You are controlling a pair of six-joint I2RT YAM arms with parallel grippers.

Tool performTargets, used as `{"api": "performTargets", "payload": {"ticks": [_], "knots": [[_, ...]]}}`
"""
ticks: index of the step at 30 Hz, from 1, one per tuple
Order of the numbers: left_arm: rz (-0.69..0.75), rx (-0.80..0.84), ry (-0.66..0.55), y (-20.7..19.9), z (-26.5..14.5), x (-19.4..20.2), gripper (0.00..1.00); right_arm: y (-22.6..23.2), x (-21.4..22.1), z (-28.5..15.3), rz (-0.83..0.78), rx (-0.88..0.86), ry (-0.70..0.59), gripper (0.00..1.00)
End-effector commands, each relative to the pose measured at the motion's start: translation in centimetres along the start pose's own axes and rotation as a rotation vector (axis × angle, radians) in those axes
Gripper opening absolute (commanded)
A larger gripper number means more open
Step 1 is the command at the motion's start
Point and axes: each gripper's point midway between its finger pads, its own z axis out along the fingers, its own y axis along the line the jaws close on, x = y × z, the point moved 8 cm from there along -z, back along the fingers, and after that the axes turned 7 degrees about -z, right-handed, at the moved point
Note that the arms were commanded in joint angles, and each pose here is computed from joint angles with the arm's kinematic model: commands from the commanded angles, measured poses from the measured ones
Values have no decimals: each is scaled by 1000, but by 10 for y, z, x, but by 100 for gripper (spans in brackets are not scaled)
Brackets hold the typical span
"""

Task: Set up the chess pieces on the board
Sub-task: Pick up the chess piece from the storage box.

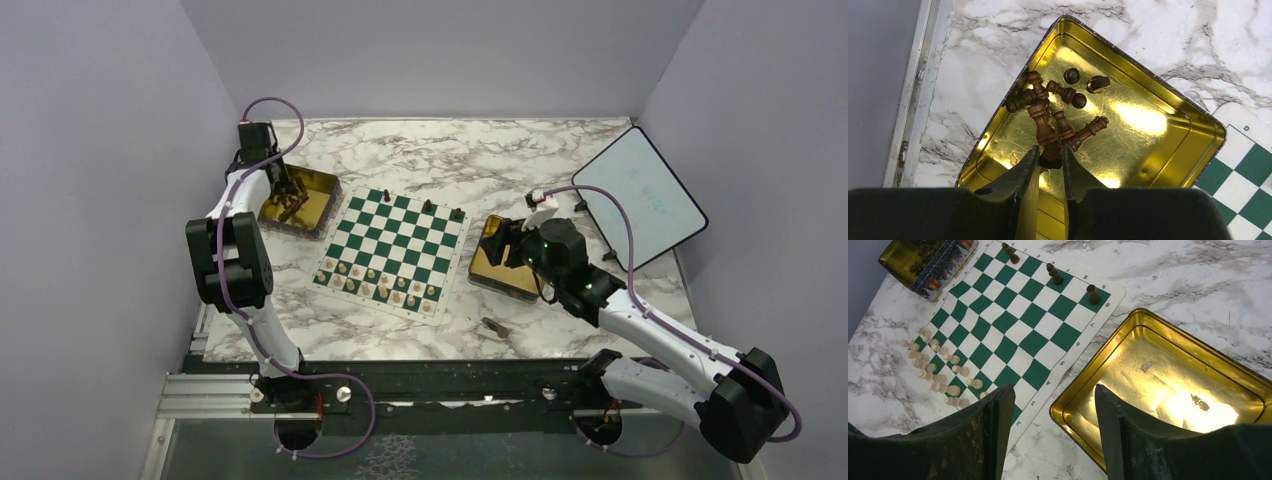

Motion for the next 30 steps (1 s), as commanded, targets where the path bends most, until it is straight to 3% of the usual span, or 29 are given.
{"api": "performTargets", "payload": {"ticks": [1,10,23,30], "knots": [[-4,60,-87,-15,-30,-24,19,1,-4,-5,11,-3,-4,65],[1,125,-106,-31,-48,-29,19,2,-8,-4,4,-7,-9,65],[130,451,-60,-93,-93,-6,19,15,-12,8,53,-78,31,65],[272,663,-22,-146,-130,30,19,25,-44,19,54,-100,34,65]]}}
